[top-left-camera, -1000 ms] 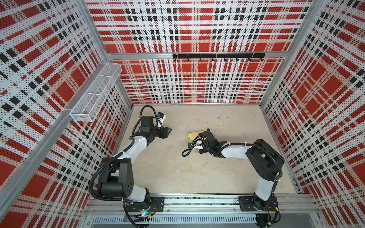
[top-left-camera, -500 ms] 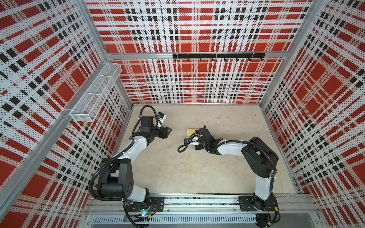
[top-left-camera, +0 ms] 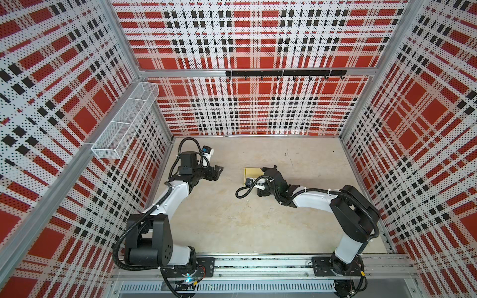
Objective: Fold the paper box
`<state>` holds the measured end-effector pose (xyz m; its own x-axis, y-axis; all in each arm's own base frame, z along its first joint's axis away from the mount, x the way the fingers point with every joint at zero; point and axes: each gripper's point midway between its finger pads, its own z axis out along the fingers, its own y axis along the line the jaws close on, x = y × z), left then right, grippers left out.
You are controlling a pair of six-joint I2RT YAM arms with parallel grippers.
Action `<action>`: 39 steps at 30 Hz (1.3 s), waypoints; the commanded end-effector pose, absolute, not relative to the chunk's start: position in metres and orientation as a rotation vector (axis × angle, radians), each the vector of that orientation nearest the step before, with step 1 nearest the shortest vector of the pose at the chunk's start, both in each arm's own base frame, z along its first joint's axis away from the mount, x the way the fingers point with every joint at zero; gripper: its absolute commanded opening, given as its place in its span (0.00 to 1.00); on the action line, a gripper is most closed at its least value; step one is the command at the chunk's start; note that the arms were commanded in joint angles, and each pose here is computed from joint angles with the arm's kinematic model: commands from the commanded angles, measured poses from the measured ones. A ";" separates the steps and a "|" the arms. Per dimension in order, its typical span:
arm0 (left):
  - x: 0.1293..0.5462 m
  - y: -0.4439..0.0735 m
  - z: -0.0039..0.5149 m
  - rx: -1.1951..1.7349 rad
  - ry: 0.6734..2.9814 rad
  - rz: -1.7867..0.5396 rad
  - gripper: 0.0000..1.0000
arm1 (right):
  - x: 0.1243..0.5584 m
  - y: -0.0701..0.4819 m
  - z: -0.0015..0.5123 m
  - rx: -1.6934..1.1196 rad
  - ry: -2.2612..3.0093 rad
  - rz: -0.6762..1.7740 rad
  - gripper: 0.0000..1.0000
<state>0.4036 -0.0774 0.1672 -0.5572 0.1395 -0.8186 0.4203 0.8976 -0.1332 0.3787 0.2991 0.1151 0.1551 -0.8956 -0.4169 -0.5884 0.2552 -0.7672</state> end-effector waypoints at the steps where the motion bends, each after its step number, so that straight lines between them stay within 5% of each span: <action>1: 0.405 -0.061 0.175 0.353 2.128 -0.344 0.87 | 0.392 0.277 0.154 -1.177 1.517 -0.502 1.00; 12: 0.399 -0.041 0.171 0.358 2.121 -0.289 1.00 | 0.388 0.179 0.186 -0.711 1.694 -0.321 1.00; 26: 0.418 -0.047 0.173 0.335 2.082 -0.240 0.99 | 0.384 0.039 0.161 -0.193 1.831 -0.203 1.00; 39: 0.420 -0.059 0.148 0.345 1.920 -0.216 0.99 | 0.394 0.009 0.134 -0.069 1.775 -0.153 1.00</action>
<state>0.4065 -0.0579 0.1230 -0.4577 0.1426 -0.8776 0.3519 0.9355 -0.0316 0.3874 0.0036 0.1171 -0.3227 -0.1703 -0.9310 0.0425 0.9801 -0.1940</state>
